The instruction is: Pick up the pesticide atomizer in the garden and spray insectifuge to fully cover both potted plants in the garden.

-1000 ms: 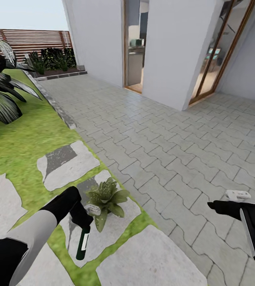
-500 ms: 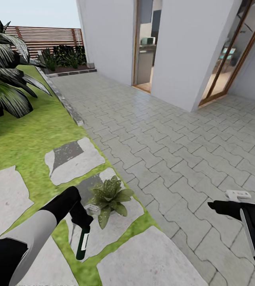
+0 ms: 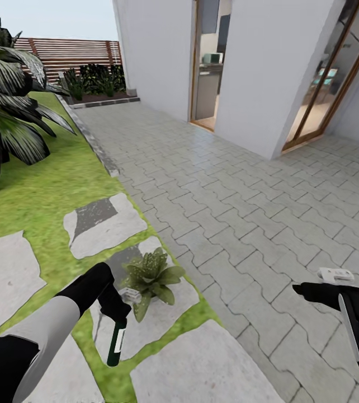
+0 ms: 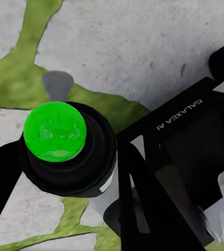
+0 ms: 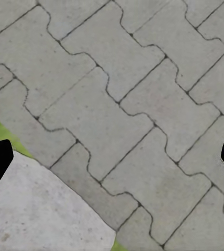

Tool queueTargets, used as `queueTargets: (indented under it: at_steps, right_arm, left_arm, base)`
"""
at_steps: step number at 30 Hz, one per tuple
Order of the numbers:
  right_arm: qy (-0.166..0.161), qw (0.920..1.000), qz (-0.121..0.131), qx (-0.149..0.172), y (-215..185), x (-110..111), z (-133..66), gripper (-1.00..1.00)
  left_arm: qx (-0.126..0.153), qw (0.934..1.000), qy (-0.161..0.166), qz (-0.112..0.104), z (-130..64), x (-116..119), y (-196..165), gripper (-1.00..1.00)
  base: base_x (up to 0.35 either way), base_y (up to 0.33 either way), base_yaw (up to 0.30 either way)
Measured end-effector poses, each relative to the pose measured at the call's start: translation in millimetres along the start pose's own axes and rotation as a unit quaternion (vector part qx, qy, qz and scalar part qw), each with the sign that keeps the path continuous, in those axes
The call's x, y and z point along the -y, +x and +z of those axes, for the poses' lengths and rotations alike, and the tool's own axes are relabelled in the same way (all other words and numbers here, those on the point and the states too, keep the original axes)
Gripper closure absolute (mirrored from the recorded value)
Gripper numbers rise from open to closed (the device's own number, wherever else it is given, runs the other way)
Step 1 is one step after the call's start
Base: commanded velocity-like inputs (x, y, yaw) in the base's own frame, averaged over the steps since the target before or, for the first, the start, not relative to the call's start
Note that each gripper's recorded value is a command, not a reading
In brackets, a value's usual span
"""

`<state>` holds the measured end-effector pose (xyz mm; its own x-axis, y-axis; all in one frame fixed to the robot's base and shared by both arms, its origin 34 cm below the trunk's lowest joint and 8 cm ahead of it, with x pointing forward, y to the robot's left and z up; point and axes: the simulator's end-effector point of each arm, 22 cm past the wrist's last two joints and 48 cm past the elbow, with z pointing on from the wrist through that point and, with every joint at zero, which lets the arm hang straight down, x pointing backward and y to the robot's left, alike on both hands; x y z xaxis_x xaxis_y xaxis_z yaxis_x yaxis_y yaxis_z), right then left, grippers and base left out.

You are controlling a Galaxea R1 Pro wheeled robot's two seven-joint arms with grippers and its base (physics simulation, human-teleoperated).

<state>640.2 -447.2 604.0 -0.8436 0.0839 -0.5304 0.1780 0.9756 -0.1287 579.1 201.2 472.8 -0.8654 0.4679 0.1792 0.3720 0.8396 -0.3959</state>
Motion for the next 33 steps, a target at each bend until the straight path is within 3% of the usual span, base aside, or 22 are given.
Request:
queueTargets:
  at_steps: [8,18,33]
  right_arm:
    - [0.0,1.0,0.001,0.003,-2.2,0.5,-2.4,-1.0]
    - [0.001,1.0,0.0,0.004,-3.0,1.4,-3.4,-1.0]
    - [0.002,1.0,0.001,0.004,-3.0,1.9,-3.1,-1.0]
  left_arm:
    - [0.002,1.0,-0.001,0.001,-2.9,0.9,-0.7,1.0]
    - [0.003,1.0,-0.003,0.0,-4.6,-0.7,-0.1,1.0]
    - [0.002,1.0,-0.002,0.001,-3.2,0.8,0.0,1.0]
  base:
    - [0.024,-0.313,0.209]
    - [0.226,-0.191,0.159]
    - [0.013,-0.016,0.082]
